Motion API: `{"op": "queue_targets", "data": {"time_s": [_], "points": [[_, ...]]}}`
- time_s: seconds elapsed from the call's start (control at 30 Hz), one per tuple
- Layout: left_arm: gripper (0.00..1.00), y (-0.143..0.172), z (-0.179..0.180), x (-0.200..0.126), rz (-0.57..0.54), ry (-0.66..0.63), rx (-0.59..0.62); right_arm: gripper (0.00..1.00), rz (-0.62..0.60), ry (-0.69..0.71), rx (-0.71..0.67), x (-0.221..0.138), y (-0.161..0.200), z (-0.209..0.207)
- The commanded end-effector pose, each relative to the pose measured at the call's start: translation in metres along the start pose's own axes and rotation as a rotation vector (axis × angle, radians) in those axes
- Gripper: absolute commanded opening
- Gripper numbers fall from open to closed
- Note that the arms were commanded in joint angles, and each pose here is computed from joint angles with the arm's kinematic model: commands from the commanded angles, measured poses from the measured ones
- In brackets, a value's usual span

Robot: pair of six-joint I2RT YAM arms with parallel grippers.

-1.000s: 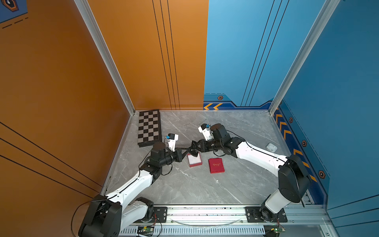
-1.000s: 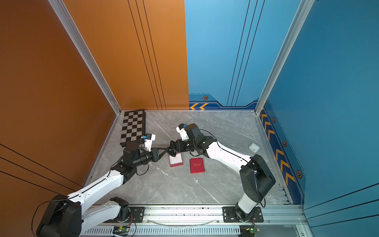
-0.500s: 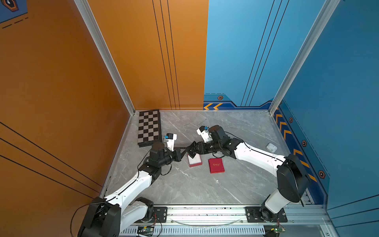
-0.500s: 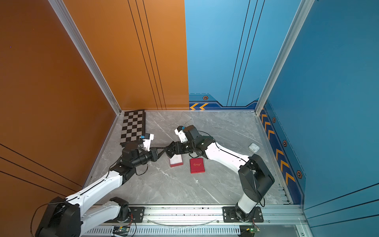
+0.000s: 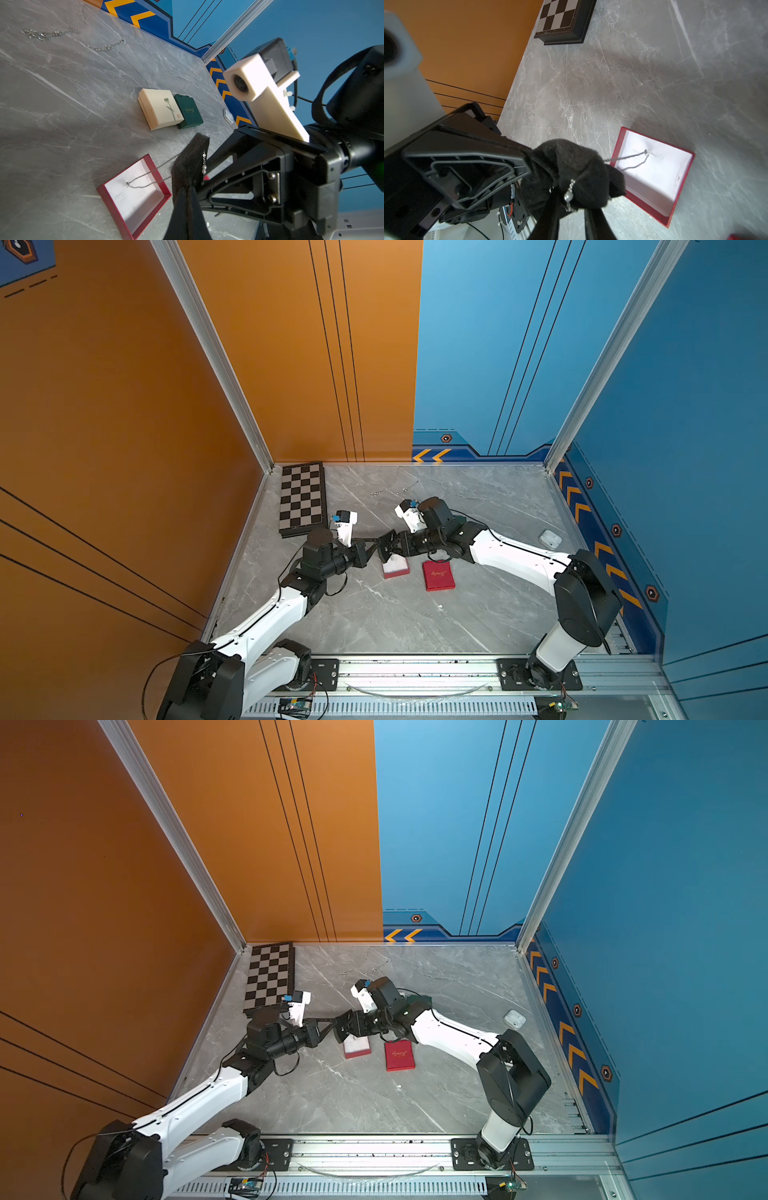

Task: Take the necklace out of the lift-off lid jewelry box
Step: Pick up the necklace from the inner lining.

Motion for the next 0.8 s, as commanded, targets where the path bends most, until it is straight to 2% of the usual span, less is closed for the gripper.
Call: {"op": "queue_targets", "data": {"time_s": [0.0, 0.27, 0.77], "points": [[0.00, 0.002, 0.004, -0.004, -0.010, -0.017, 0.015, 0.17, 0.023, -0.014, 0.011, 0.001, 0.005, -0.002], [0.00, 0.001, 0.004, -0.005, -0.010, -0.031, 0.022, 0.11, 0.004, 0.018, 0.039, -0.007, 0.000, -0.016], [0.00, -0.001, 0.002, -0.005, -0.010, -0.035, 0.032, 0.07, -0.027, 0.057, 0.068, -0.017, -0.015, -0.043]]}}
Point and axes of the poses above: each gripper's point midway between its finger pads, its own x axis out along the fingers, its own z axis along the line the jaws close on, y = z × x, the point moved 7 cm from there along -x, back along the fingers, and after that the axes turned 9 degrees about -x, right-handed, at the moved point
